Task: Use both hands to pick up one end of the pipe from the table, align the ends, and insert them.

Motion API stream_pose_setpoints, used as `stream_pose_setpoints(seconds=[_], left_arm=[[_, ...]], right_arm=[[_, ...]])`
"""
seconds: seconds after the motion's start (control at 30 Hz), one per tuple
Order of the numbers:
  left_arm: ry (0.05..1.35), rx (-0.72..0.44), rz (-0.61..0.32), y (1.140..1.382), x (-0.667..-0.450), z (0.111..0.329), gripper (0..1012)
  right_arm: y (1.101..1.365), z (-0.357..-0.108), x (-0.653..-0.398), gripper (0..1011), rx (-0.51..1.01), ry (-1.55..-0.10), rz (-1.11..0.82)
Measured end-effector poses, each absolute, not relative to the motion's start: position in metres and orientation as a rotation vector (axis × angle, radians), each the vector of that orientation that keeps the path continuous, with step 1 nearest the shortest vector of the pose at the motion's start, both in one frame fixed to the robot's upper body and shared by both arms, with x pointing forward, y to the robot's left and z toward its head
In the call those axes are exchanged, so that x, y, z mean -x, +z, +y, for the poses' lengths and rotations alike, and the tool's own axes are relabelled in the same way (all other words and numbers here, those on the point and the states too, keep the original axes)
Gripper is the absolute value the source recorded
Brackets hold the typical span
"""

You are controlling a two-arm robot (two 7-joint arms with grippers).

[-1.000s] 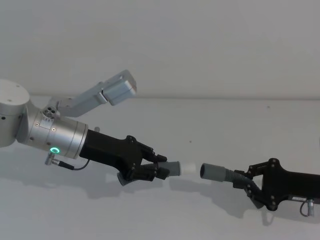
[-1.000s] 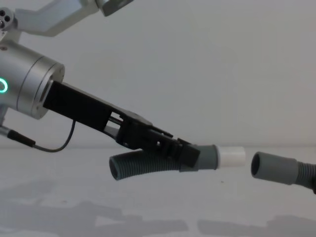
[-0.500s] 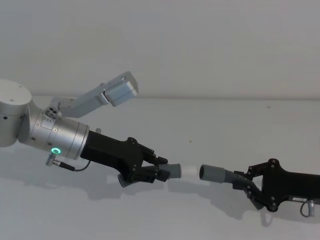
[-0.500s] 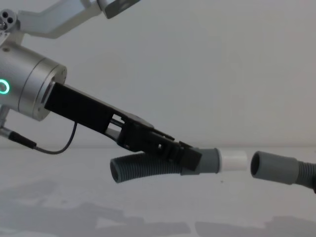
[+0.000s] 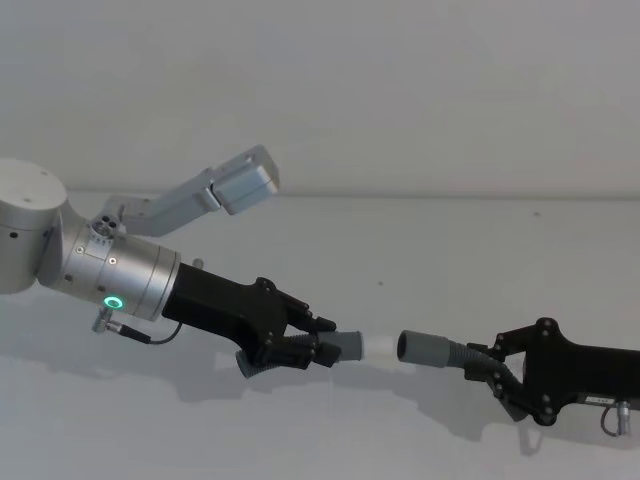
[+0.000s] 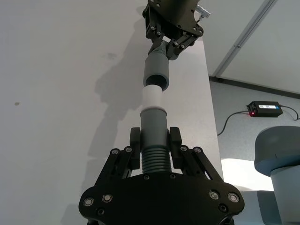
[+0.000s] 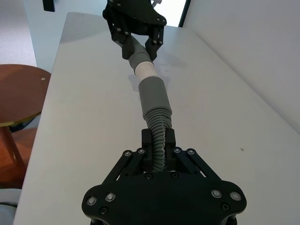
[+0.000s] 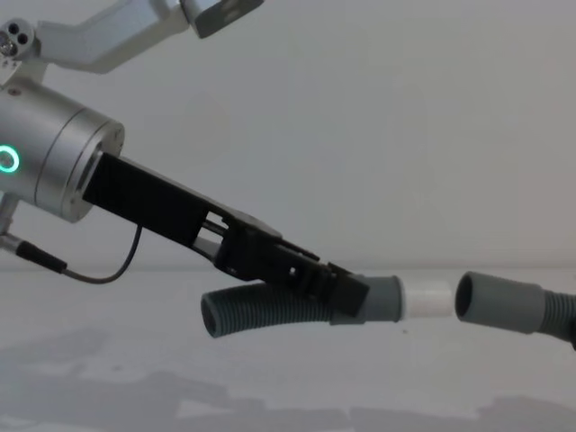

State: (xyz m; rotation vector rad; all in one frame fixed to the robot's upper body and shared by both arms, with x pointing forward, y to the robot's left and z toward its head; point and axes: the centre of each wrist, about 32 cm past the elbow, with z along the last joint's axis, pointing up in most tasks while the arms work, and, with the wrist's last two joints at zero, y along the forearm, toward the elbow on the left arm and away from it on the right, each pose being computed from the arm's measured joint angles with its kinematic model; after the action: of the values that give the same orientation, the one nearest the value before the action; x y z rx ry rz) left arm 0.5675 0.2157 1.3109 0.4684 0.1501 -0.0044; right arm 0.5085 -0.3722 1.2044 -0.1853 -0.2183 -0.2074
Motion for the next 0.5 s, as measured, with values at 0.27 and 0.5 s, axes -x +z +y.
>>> stream_pose_setpoints(seconds=[0.27,0.5], left_arm=[[-0.006,-0.468,0.153,1.3108,-0.5675,0.2155,346],[-0.007,-0.468,0.153,1.3112,-0.5671,0.2156,345]], right_arm=[[1.2044,-0.3716,-0.5079,136,0.188,-0.205,-0.217],[1.2049,-0.371,-0.5083,136,0.192,-0.204,-0.219]])
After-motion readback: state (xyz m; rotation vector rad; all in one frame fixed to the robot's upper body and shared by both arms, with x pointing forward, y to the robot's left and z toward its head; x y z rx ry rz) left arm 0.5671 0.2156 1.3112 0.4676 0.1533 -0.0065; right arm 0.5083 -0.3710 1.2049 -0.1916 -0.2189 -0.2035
